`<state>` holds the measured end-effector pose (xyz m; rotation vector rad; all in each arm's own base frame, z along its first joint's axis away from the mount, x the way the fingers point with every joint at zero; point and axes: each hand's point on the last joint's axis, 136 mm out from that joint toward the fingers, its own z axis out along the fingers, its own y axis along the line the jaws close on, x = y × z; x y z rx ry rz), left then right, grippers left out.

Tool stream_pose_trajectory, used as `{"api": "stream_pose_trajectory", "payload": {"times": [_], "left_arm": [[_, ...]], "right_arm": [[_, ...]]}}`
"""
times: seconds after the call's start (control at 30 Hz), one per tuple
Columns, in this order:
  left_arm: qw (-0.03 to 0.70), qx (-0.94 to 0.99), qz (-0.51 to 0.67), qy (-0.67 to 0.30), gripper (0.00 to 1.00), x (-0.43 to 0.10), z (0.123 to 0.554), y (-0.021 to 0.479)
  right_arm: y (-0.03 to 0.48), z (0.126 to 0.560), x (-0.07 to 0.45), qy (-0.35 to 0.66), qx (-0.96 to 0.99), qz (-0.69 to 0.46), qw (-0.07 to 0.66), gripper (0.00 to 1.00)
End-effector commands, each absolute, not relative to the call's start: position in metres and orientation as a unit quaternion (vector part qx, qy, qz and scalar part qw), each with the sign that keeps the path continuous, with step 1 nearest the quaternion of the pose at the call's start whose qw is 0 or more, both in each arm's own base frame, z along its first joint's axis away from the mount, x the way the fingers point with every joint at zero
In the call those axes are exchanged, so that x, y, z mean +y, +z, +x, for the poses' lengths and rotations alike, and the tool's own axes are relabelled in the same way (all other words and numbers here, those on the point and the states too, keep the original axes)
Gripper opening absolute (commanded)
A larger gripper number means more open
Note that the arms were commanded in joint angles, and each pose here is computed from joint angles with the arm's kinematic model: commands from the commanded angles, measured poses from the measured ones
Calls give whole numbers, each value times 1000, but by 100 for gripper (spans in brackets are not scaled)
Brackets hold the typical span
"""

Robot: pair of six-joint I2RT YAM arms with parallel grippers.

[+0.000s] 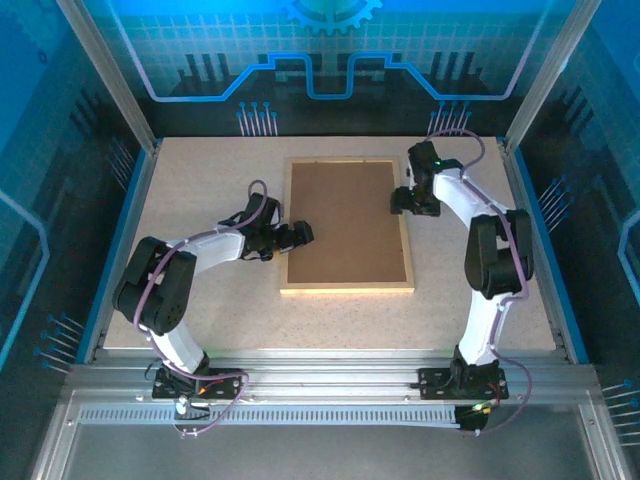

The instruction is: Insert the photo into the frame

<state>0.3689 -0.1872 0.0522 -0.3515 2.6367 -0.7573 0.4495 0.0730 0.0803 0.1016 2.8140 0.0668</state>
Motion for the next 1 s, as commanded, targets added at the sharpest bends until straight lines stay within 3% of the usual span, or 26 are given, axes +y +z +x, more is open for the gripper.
{"api": "stream_pose_trajectory", "payload": {"times": [0.0, 0.27, 0.97], "left_arm": [[184, 937, -110, -277, 99, -190, 368, 54], [178, 938, -113, -277, 99, -188, 363, 49], [178, 935, -122, -283, 99, -189, 363, 48]], "right_arm": [[73, 471, 65, 17, 985, 40, 168, 74], [63, 492, 56, 1, 987, 38, 158, 74], [42, 480, 51, -20, 992, 30, 123, 74]]}}
